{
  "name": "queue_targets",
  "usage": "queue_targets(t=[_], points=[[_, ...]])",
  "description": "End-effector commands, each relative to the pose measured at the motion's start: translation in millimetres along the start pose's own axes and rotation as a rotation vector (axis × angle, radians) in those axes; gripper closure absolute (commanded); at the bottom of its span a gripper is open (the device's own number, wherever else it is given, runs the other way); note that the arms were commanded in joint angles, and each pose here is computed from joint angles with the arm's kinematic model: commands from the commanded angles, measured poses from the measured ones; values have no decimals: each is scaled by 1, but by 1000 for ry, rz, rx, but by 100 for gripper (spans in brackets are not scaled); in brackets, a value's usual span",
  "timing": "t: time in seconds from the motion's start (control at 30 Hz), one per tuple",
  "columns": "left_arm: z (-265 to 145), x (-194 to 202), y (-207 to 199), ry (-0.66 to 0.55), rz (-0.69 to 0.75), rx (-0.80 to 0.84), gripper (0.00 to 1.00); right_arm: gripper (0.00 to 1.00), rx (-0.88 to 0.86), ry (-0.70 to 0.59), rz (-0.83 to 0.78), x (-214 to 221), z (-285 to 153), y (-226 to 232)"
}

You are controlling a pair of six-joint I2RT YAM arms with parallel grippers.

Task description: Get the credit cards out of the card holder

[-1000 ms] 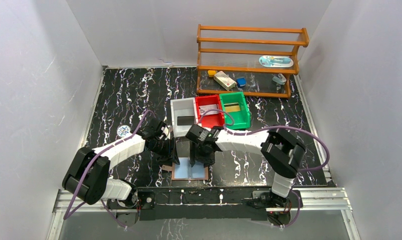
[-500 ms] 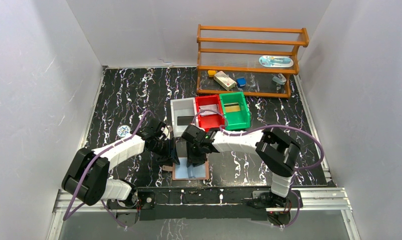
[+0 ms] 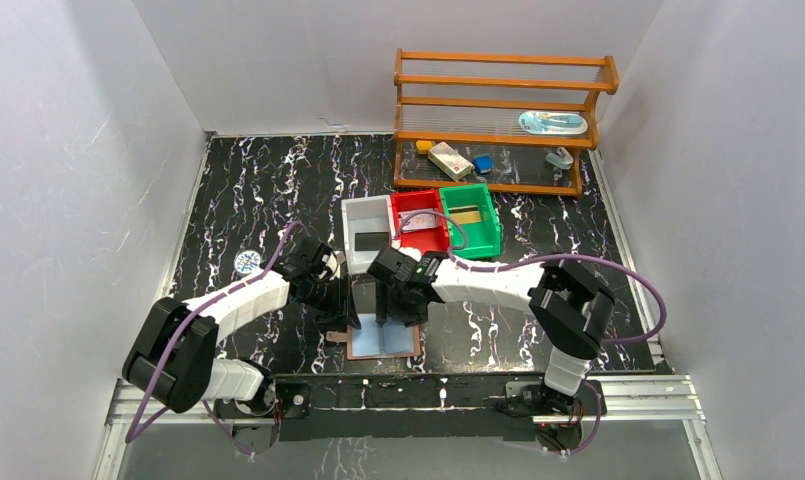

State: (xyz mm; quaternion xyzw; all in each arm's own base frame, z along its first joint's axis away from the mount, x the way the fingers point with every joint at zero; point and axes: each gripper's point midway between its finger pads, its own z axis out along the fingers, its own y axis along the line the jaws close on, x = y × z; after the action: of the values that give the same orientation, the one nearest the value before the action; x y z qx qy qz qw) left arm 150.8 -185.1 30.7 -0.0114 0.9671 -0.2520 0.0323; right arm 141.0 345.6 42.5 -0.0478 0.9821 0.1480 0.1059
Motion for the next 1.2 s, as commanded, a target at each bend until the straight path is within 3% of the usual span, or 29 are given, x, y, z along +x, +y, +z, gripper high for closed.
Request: queue_targets(t=[0.0,0.57,0.73,0.97,1.17], points=[[-5,6,-6,8,0,28,60,31,27,-20,24,0,-10,-10],[-6,4,-8,8,1,34,60,23,68,68,18,19,15,-20],[-6,4,-9,7,2,39,60,27,15,101,3,22,25,-9],[-7,3,-10,7,4,41,60,52,-27,57,-22,9,17,7],[-6,2,-11,7,3,44,60,54,-133,31,-43,3,7,29]])
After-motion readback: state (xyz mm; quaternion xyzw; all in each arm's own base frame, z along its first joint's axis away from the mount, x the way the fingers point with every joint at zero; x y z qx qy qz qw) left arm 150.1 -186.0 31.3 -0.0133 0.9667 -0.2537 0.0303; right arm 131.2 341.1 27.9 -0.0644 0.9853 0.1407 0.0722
